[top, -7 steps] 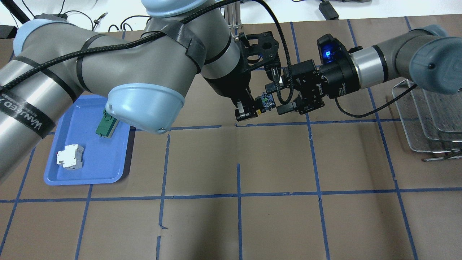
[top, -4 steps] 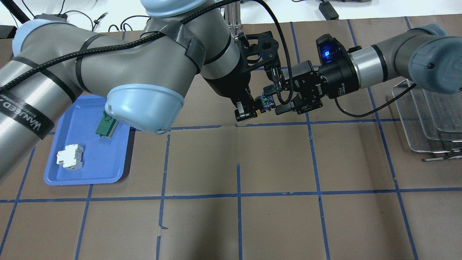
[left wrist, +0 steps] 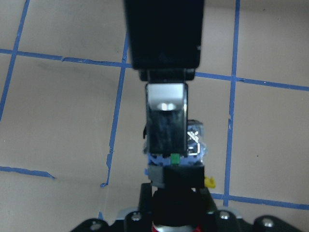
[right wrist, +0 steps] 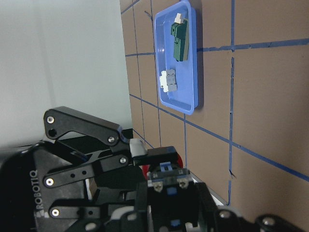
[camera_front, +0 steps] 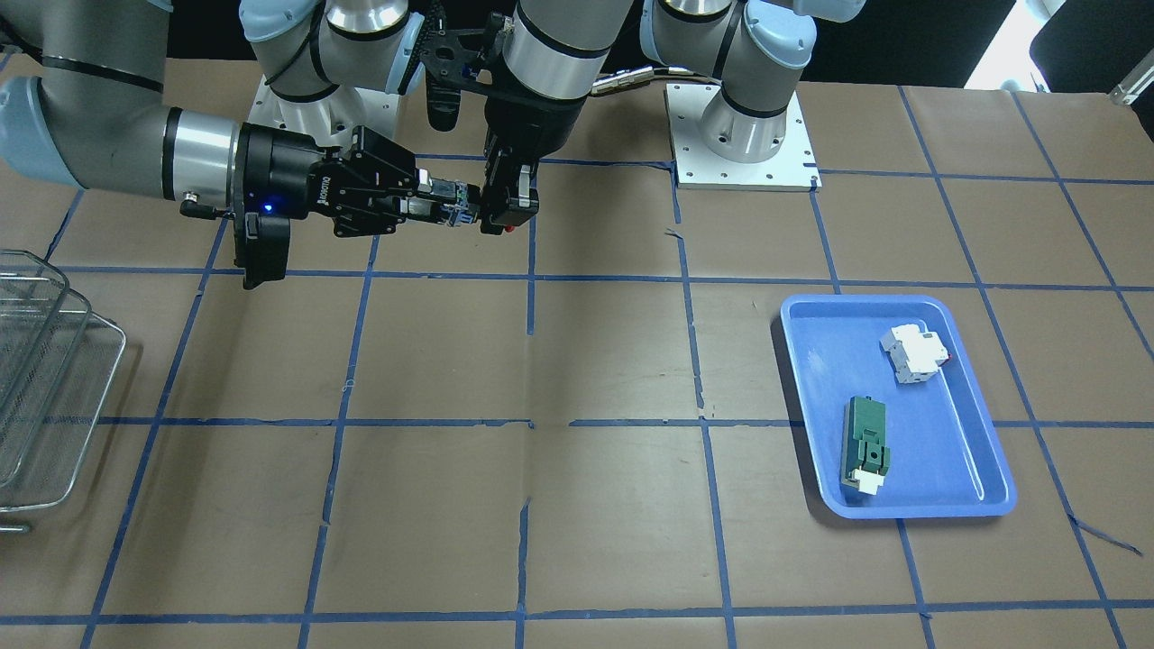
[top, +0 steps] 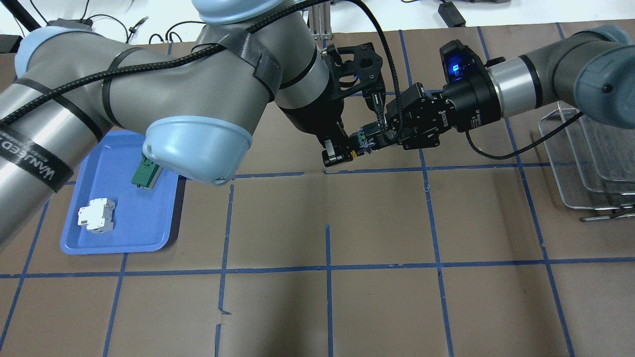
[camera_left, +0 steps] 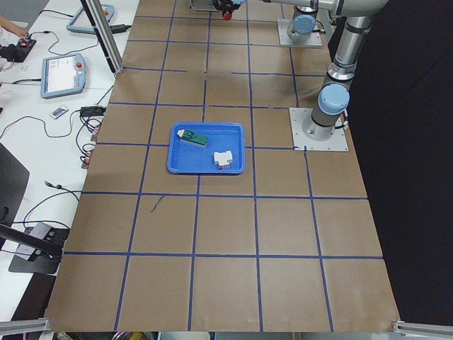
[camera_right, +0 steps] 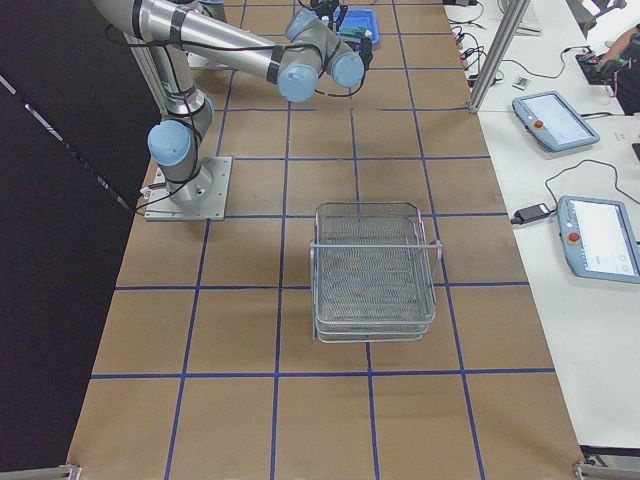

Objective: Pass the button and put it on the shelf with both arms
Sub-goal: 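Open the left gripper and pull it back while the right gripper takes the button, then carry the button into the mesh basket with the right gripper while the left arm withdraws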

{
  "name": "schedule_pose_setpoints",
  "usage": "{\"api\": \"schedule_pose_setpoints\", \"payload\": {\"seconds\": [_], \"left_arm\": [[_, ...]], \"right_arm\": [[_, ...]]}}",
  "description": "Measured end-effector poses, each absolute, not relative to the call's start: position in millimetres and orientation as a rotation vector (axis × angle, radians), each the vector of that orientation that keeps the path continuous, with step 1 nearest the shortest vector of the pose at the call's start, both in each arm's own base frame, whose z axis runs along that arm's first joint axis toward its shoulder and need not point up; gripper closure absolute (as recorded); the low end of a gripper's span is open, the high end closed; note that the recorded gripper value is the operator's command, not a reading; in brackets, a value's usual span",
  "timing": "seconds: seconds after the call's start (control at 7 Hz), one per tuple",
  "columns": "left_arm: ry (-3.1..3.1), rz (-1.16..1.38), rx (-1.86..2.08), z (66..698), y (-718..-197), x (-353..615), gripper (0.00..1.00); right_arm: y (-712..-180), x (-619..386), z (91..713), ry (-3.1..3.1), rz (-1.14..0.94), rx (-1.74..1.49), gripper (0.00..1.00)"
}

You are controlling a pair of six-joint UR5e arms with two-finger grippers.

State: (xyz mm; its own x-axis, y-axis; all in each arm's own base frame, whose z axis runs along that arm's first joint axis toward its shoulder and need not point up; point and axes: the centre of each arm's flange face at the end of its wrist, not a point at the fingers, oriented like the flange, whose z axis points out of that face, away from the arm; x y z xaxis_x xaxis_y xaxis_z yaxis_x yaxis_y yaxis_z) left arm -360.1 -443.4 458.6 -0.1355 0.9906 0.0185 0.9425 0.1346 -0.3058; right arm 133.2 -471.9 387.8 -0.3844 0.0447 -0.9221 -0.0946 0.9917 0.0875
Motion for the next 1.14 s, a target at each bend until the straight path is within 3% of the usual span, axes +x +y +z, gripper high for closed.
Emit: {"api": "schedule_pose_setpoints", "payload": {"seconds": [0.71,0.86,1.14], "left_arm": [[-2.239,0.338,-1.861,468.0,-441.1,-354.5,0.0],[-2.268,0.352,-1.835,476.3,-443.9,-340.0,0.0],[-2.407,0.295,-1.657,488.0,-461.7,-267.3,0.0]], "right_arm": [[-473.4,127.7,393.1,1.999,0.142,-0.056,0.74],[-474.2,116.4,400.5,2.075,0.155,-0.093,0.79],[-478.1,61.1,430.6,2.374,0.198,-0.177,0.79]]}}
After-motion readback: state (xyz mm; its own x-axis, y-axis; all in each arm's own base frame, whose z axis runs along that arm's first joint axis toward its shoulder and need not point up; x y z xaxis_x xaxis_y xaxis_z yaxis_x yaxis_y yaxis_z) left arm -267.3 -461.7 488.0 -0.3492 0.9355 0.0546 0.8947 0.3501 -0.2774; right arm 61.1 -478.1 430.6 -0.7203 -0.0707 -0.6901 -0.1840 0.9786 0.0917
